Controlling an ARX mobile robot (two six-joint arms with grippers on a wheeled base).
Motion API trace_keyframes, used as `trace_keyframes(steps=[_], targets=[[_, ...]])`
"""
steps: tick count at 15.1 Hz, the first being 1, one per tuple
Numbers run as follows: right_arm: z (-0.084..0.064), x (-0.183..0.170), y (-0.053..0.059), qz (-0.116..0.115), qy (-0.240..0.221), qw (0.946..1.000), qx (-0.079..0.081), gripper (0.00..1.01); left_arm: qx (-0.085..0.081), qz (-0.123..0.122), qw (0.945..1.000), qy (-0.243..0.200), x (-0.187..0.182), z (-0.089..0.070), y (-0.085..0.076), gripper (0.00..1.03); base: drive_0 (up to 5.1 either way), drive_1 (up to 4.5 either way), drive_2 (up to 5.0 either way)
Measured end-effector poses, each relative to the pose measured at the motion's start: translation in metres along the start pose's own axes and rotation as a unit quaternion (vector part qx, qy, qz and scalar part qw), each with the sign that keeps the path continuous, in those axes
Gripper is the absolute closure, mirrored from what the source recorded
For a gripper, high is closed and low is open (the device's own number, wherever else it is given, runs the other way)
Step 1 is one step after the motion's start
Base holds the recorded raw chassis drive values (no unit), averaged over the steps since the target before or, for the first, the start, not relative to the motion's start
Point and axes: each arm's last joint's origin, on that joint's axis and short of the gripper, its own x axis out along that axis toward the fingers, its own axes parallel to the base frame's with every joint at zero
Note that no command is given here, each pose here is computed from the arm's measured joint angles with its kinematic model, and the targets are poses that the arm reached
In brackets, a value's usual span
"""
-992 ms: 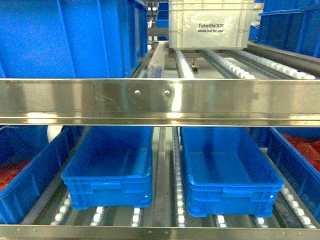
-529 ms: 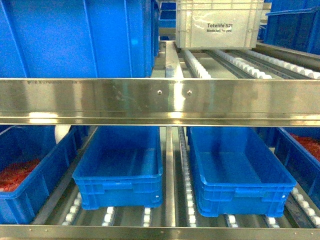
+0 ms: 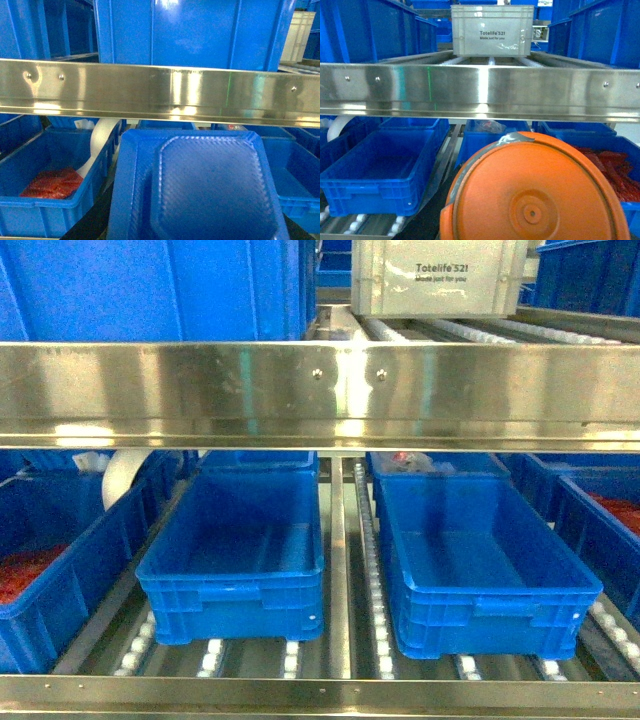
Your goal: Sort blue parts and orange caps into right shelf containers
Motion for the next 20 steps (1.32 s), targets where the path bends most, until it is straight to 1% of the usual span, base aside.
trace_keyframes(steps=[20], targets=[[-0.0003,0.0,0.0,0.001,0.001,1.0,0.0,0.58,0.0,0.0,1.0,0.002,0.0,-0.0003,0.0,0.62,0.0,0.0,0.0]])
